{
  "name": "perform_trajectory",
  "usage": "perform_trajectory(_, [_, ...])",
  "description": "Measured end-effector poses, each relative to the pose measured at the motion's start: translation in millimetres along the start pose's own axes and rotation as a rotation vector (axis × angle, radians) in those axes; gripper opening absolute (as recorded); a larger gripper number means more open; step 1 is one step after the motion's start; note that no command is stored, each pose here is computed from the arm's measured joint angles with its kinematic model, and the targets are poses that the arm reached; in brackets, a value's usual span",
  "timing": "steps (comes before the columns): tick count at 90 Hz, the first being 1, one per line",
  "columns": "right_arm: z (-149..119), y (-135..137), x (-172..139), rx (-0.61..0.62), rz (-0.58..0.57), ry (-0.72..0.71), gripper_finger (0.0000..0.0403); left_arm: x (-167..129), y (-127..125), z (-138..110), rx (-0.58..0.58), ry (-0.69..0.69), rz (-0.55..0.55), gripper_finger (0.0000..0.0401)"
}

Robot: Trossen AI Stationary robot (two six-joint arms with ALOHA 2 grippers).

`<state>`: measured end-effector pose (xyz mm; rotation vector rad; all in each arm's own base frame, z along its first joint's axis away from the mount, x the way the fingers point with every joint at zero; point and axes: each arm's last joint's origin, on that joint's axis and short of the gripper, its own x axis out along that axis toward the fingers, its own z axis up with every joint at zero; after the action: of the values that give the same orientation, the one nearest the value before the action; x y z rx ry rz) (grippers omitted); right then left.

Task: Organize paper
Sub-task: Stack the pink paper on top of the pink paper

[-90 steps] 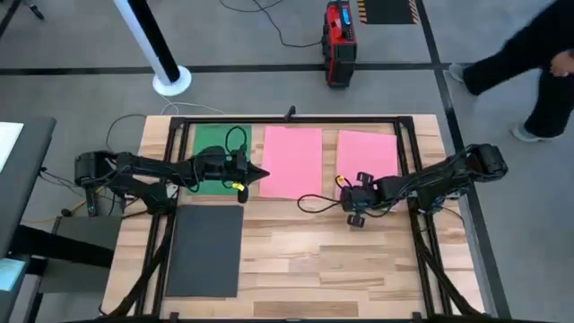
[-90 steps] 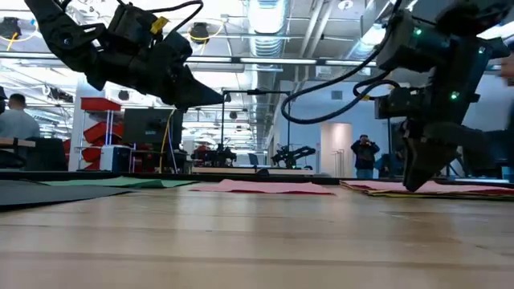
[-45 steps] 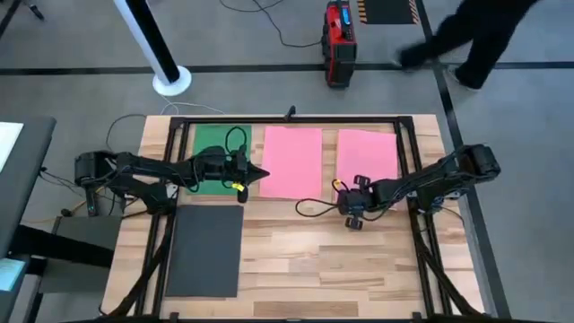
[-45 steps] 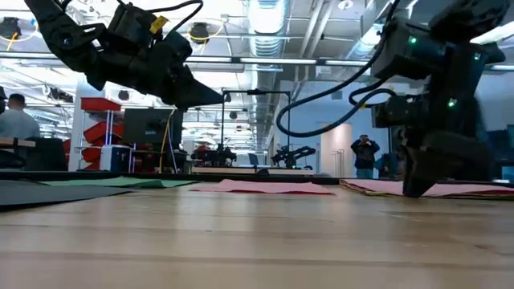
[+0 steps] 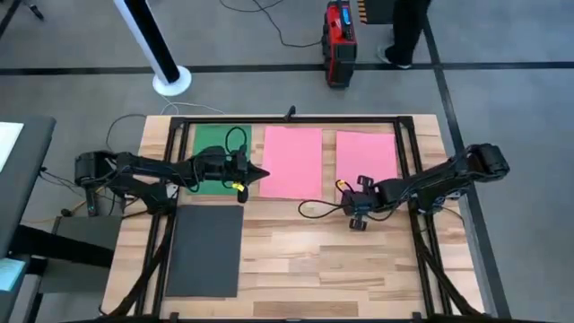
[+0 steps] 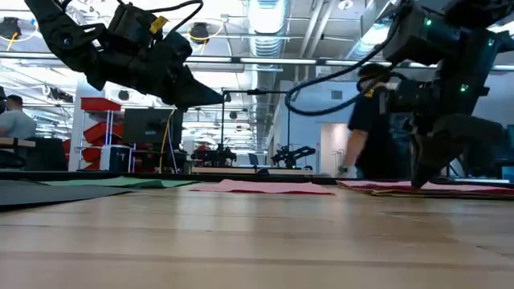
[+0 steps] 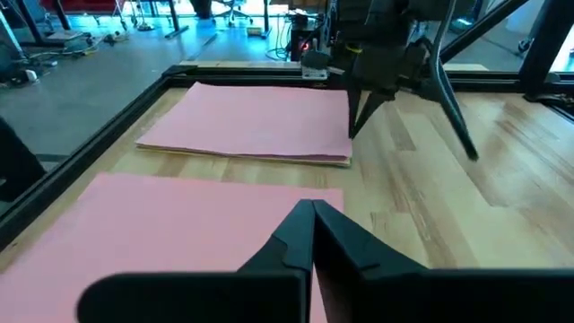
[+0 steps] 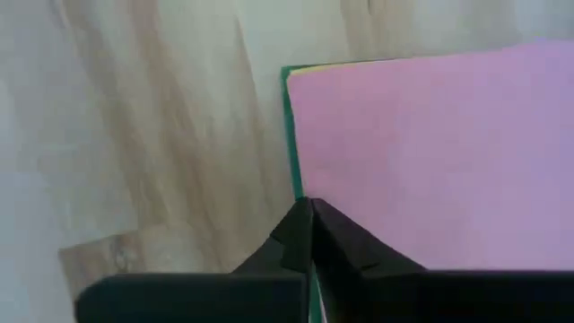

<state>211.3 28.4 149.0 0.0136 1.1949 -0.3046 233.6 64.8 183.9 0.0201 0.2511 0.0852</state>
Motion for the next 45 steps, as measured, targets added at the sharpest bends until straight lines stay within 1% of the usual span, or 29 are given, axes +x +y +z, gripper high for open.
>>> perform_trajectory(22, [9,5,-18,-0.001,0.042,-0.058,0.0001,0,0,0,-0.009,0.002,-0.001,0.0])
perform_trajectory(34, [17,5,-23,0.005,0.064,-0.082,0.0,0,0,-1,0.01,0.007,-0.001,0.0])
perform_trajectory(45, [18,5,-24,0.005,0.064,-0.086,0.0,0,0,-1,0.004,0.009,-0.001,0.0])
